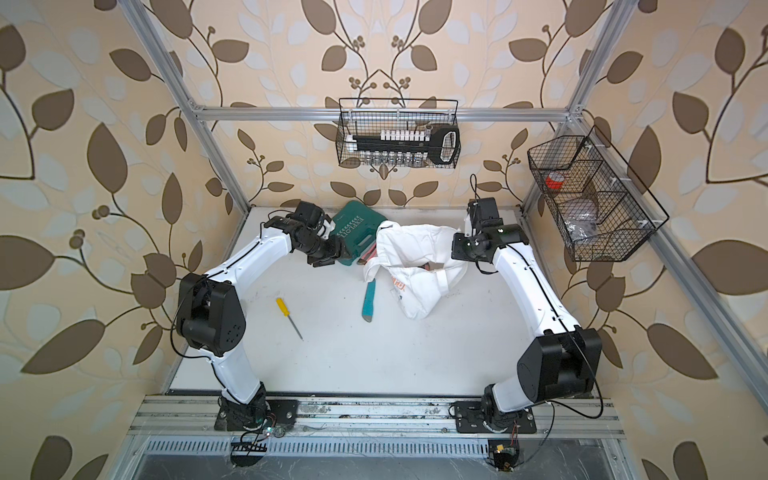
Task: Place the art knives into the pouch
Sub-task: Adjust the pouch at the center of the board, then pick up the utility knife at the center of the board.
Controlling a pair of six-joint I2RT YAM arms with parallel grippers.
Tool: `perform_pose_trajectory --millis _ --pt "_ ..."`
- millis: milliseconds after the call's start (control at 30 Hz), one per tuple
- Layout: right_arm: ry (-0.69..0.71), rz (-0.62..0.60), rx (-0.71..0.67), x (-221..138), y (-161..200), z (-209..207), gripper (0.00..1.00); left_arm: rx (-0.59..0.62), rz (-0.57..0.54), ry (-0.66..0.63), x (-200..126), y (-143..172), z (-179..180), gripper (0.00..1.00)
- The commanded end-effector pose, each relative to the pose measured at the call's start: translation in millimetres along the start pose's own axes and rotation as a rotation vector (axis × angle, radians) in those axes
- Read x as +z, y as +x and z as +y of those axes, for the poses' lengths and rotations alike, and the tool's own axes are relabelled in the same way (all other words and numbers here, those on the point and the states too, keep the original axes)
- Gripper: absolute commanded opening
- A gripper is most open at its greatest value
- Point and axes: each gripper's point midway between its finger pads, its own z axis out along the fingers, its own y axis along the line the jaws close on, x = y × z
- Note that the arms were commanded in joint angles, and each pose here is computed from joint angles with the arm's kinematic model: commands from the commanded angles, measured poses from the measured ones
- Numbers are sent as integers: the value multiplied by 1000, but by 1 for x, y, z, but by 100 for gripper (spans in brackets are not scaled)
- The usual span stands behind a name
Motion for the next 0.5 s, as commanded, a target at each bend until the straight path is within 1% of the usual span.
perform_pose_trajectory --millis 0,133,233,300,467 --pt "-8 -1 20 7 -4 0 0 29 -14 -12 -10 20 -9 67" --pt "-11 0 27 7 -4 -2 0 38 61 -65 18 54 -4 65" --pt "-24 -4 28 6 -4 0 0 58 108 -88 40 72 -10 65" --pt "-28 -2 26 6 -3 1 0 64 129 -98 51 79 -12 64" --pt "-41 -8 22 3 -2 2 0 86 158 -138 74 80 -13 63"
